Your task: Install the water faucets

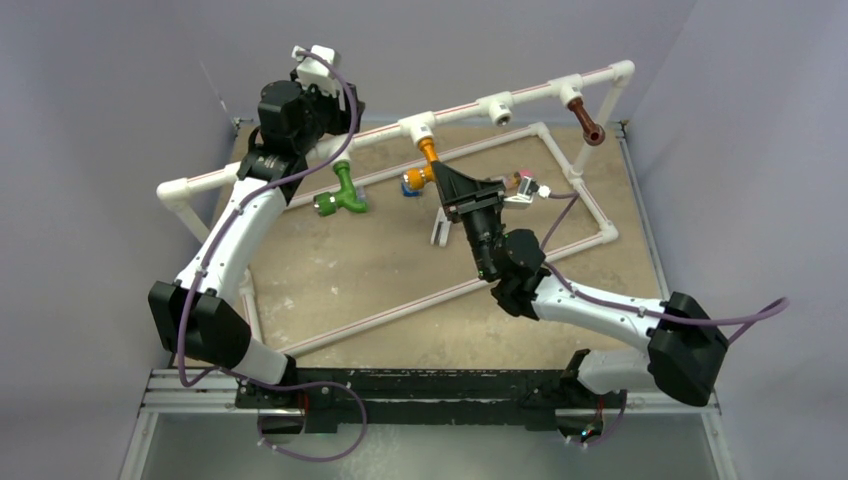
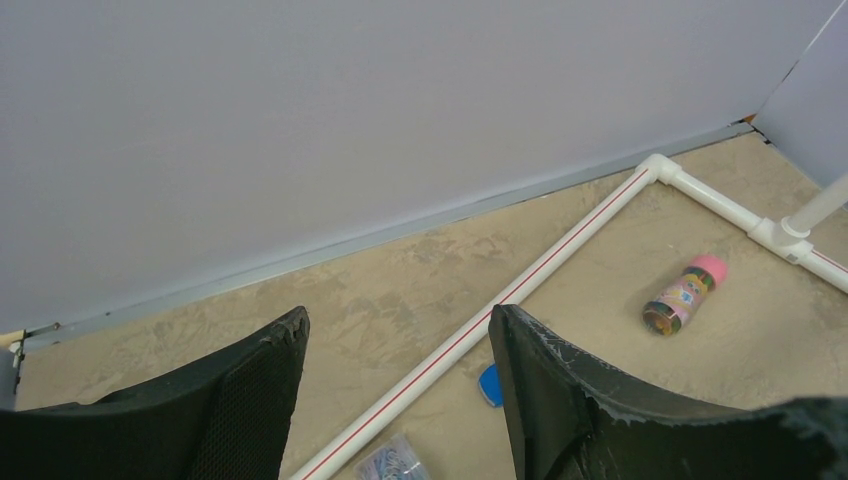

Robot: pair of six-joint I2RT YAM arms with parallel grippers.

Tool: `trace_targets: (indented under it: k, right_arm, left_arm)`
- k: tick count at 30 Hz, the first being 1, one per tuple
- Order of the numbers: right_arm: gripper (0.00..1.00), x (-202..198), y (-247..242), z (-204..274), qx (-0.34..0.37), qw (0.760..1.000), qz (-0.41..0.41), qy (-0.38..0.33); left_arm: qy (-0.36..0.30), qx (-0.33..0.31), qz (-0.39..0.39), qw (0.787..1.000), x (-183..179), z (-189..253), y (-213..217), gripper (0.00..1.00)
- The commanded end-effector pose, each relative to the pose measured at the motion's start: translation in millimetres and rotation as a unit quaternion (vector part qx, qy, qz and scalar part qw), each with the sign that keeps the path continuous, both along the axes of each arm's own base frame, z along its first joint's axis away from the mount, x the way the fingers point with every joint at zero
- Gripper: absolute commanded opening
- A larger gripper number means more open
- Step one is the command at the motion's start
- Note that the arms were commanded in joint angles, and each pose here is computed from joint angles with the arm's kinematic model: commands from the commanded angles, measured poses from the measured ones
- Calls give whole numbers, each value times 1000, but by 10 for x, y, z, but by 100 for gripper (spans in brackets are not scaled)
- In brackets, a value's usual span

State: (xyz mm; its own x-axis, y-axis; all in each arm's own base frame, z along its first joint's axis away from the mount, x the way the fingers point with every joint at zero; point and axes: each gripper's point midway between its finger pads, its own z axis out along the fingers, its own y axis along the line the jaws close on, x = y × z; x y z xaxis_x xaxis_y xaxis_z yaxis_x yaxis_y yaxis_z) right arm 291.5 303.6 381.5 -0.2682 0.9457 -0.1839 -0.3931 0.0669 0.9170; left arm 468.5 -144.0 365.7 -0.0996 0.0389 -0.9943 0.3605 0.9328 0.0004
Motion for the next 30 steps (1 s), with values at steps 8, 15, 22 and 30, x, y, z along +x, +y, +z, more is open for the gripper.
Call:
trace_targets:
  k: [8,15,22,30]
  right_arm:
    - [20,-505,325,187,132,969,205,44]
    - [62,-457,191,44,77,981,170,57]
    - [79,-512,16,-111,22,988,142,47]
    - [82,-566,-312,-183,-131,989,67,-5]
  left_arm:
    - [138,33,-46,989,-173,-968,-229,66]
    - [140,33,-45,989,-170,-981,-226,66]
    - [142,35,-43,988,-159,-1010,-219,66]
    - [146,37,-41,988,-147,-1044,-221,66]
